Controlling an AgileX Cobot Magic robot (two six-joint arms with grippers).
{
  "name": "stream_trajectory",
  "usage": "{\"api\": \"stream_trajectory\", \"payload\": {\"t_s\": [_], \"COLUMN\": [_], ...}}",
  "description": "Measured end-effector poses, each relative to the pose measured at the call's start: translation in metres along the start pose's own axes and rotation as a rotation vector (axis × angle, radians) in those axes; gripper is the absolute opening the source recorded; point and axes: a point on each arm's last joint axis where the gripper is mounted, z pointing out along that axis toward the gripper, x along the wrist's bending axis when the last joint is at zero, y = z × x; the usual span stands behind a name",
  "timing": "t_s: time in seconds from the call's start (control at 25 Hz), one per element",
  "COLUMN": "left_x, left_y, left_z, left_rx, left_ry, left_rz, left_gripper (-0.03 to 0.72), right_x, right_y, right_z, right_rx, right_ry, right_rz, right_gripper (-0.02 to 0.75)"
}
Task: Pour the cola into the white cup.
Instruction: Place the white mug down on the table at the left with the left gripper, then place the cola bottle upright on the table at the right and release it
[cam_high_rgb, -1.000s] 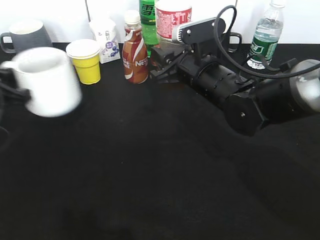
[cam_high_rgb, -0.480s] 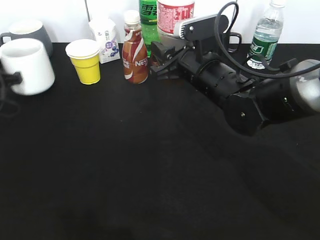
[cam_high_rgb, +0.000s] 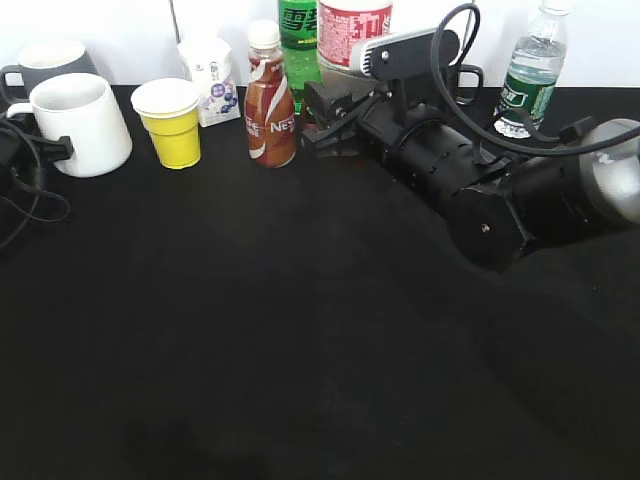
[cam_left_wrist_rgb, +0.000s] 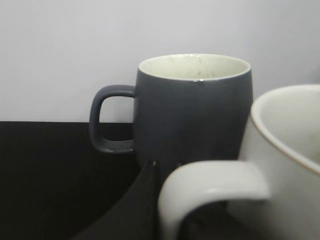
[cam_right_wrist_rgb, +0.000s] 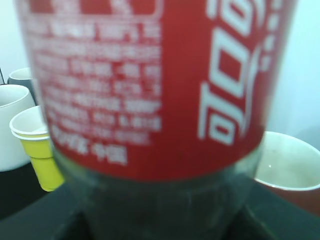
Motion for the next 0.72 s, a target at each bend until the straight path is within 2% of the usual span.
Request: {"api": "stream_trajectory", "payload": {"t_s": [0.04, 0.16, 0.2, 0.32, 0.4, 0.48, 0.56, 0.64, 0.72], "left_x": [0.000, 0.000, 0.000, 0.001, 0.002, 0.002, 0.002, 0.000, -0.006], "left_y": [0.000, 0.001, 0.001, -0.001, 0.009, 0.022, 0.041, 0.063, 0.079], "left_z": [0.000, -0.001, -0.004, -0.024, -0.046, -0.074, -0.100, -0.114, -0.118], "left_rx": [-0.005, -0.020, -0.018, 0.024, 0.043, 0.059, 0.039, 0.001, -0.009], "left_ry": [0.000, -0.003, -0.003, 0.008, 0.011, 0.013, 0.009, -0.010, -0.067], "left_rz": [-0.002, -0.003, -0.003, -0.006, -0.006, -0.006, -0.006, -0.001, 0.026], "left_gripper": [0.082, 0.286, 0.319, 0.340, 0.342, 0.343, 0.343, 0.343, 0.343], "right_x": [0.000, 0.000, 0.000, 0.000, -0.002, -0.010, -0.029, -0.055, -0.086], "right_y": [0.000, 0.000, 0.000, 0.000, -0.001, -0.001, -0.002, -0.001, 0.000], "right_z": [0.000, 0.000, 0.000, 0.000, 0.000, 0.000, -0.002, -0.004, -0.006], "right_rx": [0.000, 0.000, 0.000, 0.005, 0.007, 0.013, 0.027, 0.028, 0.012], "right_ry": [0.000, -0.001, -0.001, -0.003, -0.020, -0.114, -0.230, -0.300, -0.309], "right_rz": [0.000, 0.002, 0.002, 0.002, 0.012, -0.005, -0.024, -0.030, -0.001], "right_gripper": [0.397, 0.397, 0.397, 0.397, 0.397, 0.397, 0.397, 0.397, 0.397]}}
